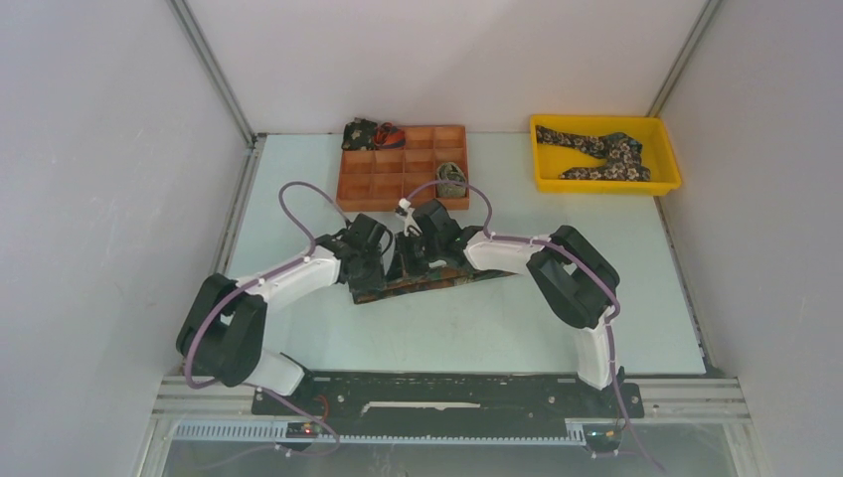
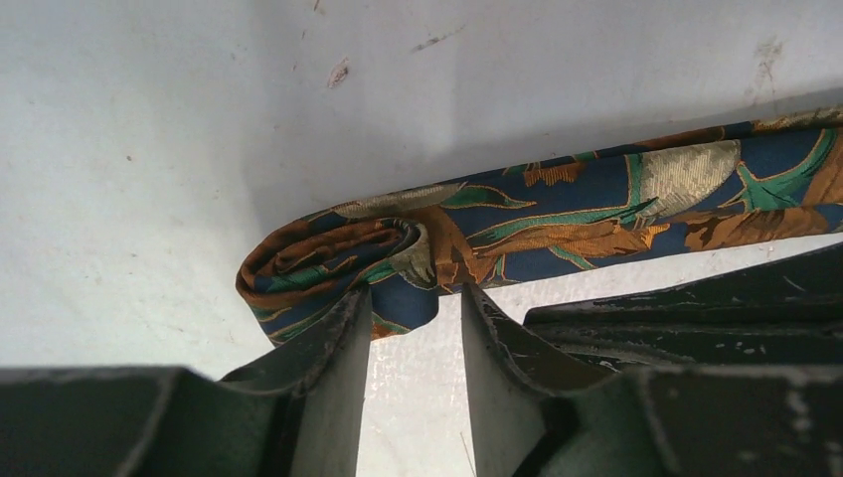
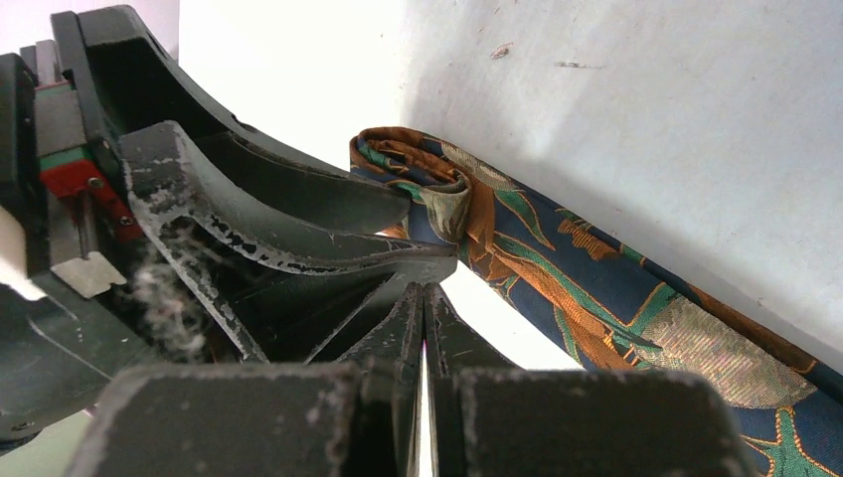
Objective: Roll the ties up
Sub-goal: Roll the tie at the center of the board.
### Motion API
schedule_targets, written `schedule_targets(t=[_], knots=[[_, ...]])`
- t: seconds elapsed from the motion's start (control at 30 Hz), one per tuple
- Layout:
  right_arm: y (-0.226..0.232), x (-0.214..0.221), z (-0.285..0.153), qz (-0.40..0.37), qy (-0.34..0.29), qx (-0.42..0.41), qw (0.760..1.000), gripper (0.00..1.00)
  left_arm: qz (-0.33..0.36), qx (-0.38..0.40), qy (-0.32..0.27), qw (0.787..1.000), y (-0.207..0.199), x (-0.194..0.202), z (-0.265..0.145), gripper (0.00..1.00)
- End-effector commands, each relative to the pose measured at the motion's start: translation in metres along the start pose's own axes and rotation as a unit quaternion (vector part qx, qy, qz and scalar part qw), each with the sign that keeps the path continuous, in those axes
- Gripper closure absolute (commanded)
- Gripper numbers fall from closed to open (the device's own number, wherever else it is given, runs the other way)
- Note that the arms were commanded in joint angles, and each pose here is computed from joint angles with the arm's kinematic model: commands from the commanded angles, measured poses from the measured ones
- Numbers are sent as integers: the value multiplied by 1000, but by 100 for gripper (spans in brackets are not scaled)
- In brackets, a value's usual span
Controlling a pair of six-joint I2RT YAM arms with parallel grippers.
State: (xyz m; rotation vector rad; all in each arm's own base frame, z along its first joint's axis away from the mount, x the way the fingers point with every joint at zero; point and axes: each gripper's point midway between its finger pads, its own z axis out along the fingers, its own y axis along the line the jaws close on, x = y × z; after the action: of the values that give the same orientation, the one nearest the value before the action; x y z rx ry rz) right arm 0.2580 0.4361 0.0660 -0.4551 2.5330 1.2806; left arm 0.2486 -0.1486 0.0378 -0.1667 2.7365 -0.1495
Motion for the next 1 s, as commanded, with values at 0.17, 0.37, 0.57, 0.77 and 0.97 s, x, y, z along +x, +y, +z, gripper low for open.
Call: schedule_targets(t=[0.17, 0.37, 0.57, 0.77, 0.97], knots=[[20, -16, -10, -19, -30, -17, 999, 99, -46, 65, -33, 996, -2, -9, -5, 75], [23, -13, 1, -22, -19, -15, 999, 98, -53, 75, -38, 995, 3, -8, -5, 90], [27, -11, 13, -28, -7, -14, 999, 98, -60, 79, -48, 994, 7, -10, -7, 100], [23, -6, 26, -24, 11, -3, 1000, 98, -64, 77, -50, 994, 11, -9, -7, 100], [19, -3, 39, -24, 25, 1, 999, 98, -67, 78, -58, 993, 15, -10, -9, 100]])
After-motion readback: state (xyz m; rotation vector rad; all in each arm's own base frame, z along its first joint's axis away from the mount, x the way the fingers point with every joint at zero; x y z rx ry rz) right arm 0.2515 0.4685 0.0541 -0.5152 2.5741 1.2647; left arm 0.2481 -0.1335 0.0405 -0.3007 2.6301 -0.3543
